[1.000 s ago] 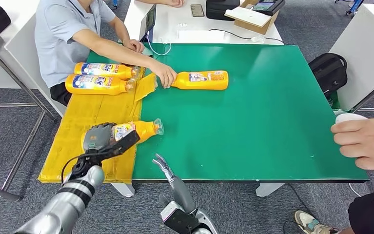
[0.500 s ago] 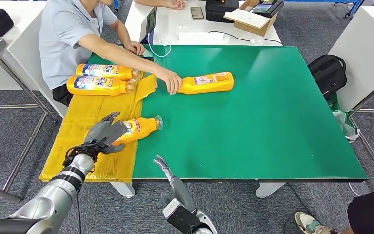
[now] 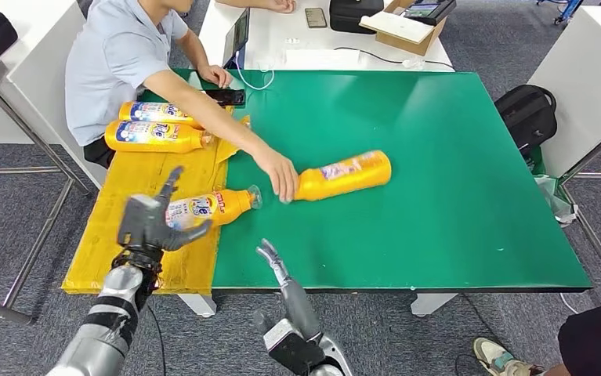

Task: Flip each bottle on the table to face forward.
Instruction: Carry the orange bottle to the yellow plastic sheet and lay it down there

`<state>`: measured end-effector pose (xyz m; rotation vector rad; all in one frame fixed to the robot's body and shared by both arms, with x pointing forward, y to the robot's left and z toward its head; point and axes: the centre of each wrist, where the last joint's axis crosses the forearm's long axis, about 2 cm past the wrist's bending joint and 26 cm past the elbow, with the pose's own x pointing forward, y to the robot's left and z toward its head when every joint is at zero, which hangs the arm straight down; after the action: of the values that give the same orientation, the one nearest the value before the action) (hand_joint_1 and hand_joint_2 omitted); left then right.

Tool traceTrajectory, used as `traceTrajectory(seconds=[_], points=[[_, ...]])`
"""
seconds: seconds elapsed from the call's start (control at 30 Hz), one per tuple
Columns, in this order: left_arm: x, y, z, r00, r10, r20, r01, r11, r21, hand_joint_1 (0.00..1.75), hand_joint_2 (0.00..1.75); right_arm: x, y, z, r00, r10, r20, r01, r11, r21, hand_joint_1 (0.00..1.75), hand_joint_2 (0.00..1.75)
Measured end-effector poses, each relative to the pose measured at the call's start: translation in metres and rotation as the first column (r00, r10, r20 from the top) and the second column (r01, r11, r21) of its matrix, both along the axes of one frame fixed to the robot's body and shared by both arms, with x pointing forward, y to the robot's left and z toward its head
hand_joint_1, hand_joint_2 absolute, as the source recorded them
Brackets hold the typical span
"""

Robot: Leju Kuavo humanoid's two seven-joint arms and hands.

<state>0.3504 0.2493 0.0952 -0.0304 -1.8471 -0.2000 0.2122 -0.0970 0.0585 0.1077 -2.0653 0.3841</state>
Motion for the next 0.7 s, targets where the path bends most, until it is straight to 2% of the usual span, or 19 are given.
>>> traceTrajectory(seconds=[0.1, 0.2, 0.33, 0.4, 0.53, 0.7], points=[[-0.01, -0.004, 0.018, 0.999, 0.035, 0.013, -0.029, 0.954, -0.299, 0.0, 1.75, 0.011, -0.018, -0.004, 0.987, -0.06, 0.146, 0.09, 0.974, -0.207, 0.0, 1.75], [-0.019, -0.002, 0.031, 0.997, 0.057, 0.046, -0.032, 0.902, -0.431, 0.0, 1.75, 0.029, -0.045, -0.011, 0.97, -0.074, 0.232, 0.167, 0.895, -0.414, 0.0, 1.75], [-0.03, 0.001, 0.038, 0.992, 0.088, 0.091, -0.04, 0.9, -0.435, 0.0, 1.75, 0.047, -0.076, -0.017, 0.96, -0.115, 0.254, 0.242, 0.8, -0.55, 0.0, 1.75], [-0.035, 0.002, 0.04, 0.988, 0.11, 0.113, -0.054, 0.911, -0.408, 0.0, 1.75, 0.054, -0.088, -0.019, 0.954, -0.138, 0.265, 0.279, 0.731, -0.623, 0.0, 1.75], [-0.047, -0.001, 0.038, 0.993, 0.094, 0.075, -0.06, 0.927, -0.37, 0.0, 1.75, 0.072, -0.118, -0.021, 0.944, -0.193, 0.268, 0.329, 0.602, -0.728, 0.0, 1.75], [-0.054, -0.018, 0.035, 0.996, 0.083, 0.042, -0.068, 0.961, -0.269, 0.0, 1.75, 0.095, -0.151, -0.023, 0.949, -0.23, 0.216, 0.305, 0.495, -0.813, 0.0, 1.75]])
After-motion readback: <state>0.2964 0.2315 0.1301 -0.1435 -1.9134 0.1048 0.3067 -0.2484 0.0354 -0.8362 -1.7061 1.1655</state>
